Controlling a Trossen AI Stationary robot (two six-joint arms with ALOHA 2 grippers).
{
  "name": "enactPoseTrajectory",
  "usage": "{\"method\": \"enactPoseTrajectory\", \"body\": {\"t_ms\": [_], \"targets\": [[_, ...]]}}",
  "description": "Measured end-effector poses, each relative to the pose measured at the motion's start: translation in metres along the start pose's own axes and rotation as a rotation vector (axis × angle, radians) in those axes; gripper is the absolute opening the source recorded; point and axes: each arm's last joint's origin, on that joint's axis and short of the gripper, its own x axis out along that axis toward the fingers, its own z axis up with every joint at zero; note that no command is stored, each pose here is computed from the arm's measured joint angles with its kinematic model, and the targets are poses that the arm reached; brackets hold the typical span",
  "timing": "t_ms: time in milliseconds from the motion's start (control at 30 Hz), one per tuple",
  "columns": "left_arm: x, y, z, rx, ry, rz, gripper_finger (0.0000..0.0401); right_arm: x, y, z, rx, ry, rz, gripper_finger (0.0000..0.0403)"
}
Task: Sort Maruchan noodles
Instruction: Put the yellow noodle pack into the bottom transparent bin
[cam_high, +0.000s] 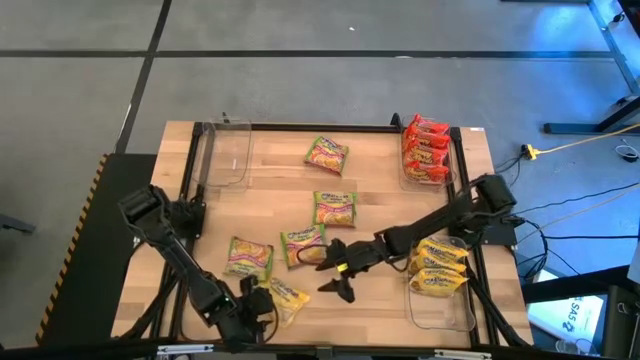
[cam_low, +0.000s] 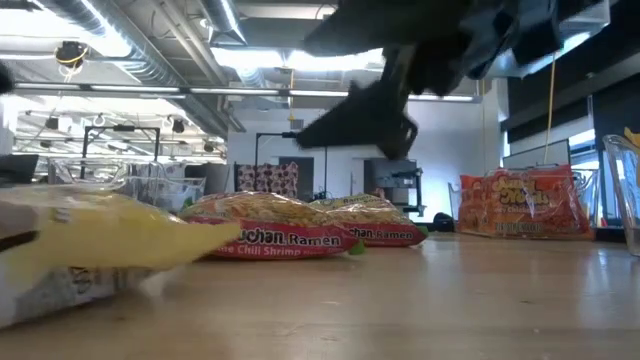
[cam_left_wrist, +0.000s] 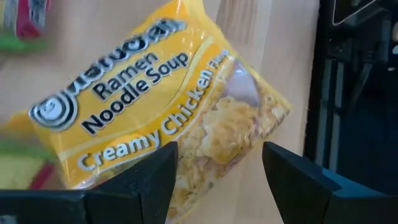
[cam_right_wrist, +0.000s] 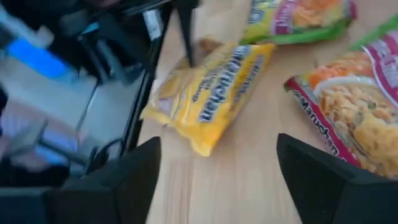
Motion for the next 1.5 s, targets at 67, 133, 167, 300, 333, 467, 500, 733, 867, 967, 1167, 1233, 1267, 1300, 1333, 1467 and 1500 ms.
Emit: {"method": "enactPoseTrajectory", "body": {"t_ms": [67,133,167,300,333,467,500,733,867,967,1167,1233,1267,1300,1333,1467,1500], "targets": [[-0.003,-0.002,-0.003,-0.052,0.026,-0.021,0.0229,0.007,-0.003,-0.004,0.063,-0.026,0.001,0.0311],[-0.005,-0.004,-0.007,-0.089,0.035,-0.027,0.0229,0.013,-0.006,-0.007,0.1,-0.04,0.008,0.0326],[-0.007,-0.005,-0.01,-0.101,0.033,-0.025,0.0229,0.016,-0.009,-0.009,0.111,-0.044,0.001,0.0331],[-0.001,-0.005,-0.015,-0.11,0.002,0.015,0.0229,0.024,-0.018,-0.015,0.15,-0.036,-0.033,0.0339],[0.002,-0.004,-0.016,-0.099,-0.004,0.026,0.0229,0.026,-0.019,-0.015,0.152,-0.037,-0.035,0.0339],[0.017,-0.002,-0.011,-0.057,-0.044,0.05,0.0229,0.034,-0.021,-0.017,0.155,-0.026,-0.041,0.0332],[0.021,-0.002,-0.008,-0.043,-0.054,0.05,0.0229,0.036,-0.021,-0.017,0.155,-0.016,-0.039,0.0331],[0.036,0.001,0.014,0.116,-0.167,0.045,0.0229,0.039,-0.024,-0.018,0.172,0.032,-0.033,0.0328],[0.028,0.002,0.028,0.144,-0.172,0.068,0.0229,0.039,-0.023,-0.02,0.176,0.057,-0.012,0.0328],[0.014,-0.005,0.037,0.114,-0.166,0.069,0.0229,0.039,-0.023,-0.02,0.174,0.054,-0.019,0.0328],[-0.001,-0.015,0.037,0.04,-0.057,0.039,0.0229,0.039,-0.023,-0.018,0.152,0.034,-0.027,0.0328],[-0.004,-0.019,0.033,-0.015,0.012,0.011,0.0229,0.039,-0.023,-0.019,0.151,0.033,-0.028,0.0328],[-0.005,-0.02,0.029,-0.041,0.044,-0.003,0.0229,0.039,-0.023,-0.019,0.152,0.031,-0.031,0.0328],[-0.007,-0.021,0.026,-0.066,0.067,-0.015,0.0229,0.039,-0.023,-0.018,0.158,0.029,-0.034,0.0328],[-0.008,-0.023,0.024,-0.092,0.084,-0.026,0.0229,0.039,-0.023,-0.018,0.173,0.029,-0.034,0.0328],[-0.002,-0.022,0.013,-0.13,0.112,-0.01,0.0229,0.039,-0.023,-0.018,0.2,0.028,-0.035,0.0328],[0.002,-0.019,0.011,-0.121,0.11,0.008,0.0229,0.039,-0.023,-0.019,0.204,0.029,-0.036,0.0328]]}}
